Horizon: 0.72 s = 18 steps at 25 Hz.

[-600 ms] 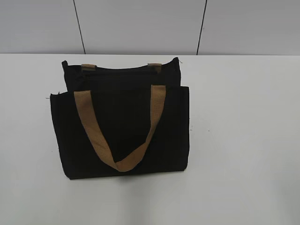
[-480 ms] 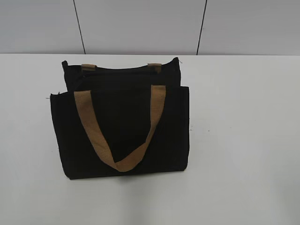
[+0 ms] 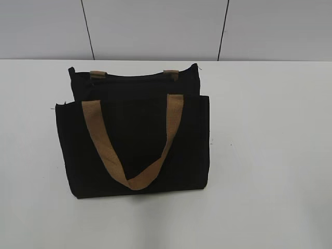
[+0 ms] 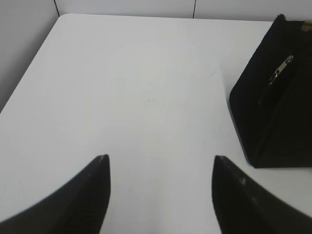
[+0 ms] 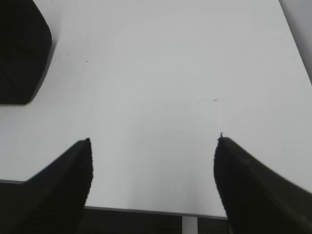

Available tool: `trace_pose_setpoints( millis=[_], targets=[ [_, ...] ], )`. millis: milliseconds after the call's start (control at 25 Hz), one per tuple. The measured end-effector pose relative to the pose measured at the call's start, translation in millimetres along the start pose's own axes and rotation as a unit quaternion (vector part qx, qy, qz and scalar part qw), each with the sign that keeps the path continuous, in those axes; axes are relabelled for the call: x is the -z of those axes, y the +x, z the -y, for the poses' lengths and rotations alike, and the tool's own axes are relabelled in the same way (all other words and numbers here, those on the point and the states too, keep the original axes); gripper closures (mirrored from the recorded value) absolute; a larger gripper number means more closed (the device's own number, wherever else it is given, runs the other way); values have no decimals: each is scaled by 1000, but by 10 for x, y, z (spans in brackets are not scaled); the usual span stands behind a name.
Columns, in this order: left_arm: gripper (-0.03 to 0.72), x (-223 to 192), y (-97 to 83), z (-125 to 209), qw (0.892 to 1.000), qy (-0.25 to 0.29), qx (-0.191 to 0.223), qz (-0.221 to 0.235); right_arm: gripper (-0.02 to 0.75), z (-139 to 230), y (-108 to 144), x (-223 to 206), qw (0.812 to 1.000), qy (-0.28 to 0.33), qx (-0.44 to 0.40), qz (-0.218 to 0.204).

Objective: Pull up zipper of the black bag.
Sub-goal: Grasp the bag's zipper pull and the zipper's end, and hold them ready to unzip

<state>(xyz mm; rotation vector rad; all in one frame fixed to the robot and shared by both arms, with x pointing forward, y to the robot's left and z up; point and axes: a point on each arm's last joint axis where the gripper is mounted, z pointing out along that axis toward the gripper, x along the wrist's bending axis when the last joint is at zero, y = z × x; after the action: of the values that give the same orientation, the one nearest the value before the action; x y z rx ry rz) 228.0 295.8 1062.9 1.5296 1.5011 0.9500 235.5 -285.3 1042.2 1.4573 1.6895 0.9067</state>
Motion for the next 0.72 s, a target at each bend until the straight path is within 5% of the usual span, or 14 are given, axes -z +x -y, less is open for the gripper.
trace_pose_setpoints(
  millis=[560,720],
  targets=[
    [200,5,-7,-8,1000,-3,2,4,148,0,0,0,1000,0,0,0],
    [200,61,-4,-166,997,-80,2,1,148,0,0,0,1000,0,0,0]
  ],
)
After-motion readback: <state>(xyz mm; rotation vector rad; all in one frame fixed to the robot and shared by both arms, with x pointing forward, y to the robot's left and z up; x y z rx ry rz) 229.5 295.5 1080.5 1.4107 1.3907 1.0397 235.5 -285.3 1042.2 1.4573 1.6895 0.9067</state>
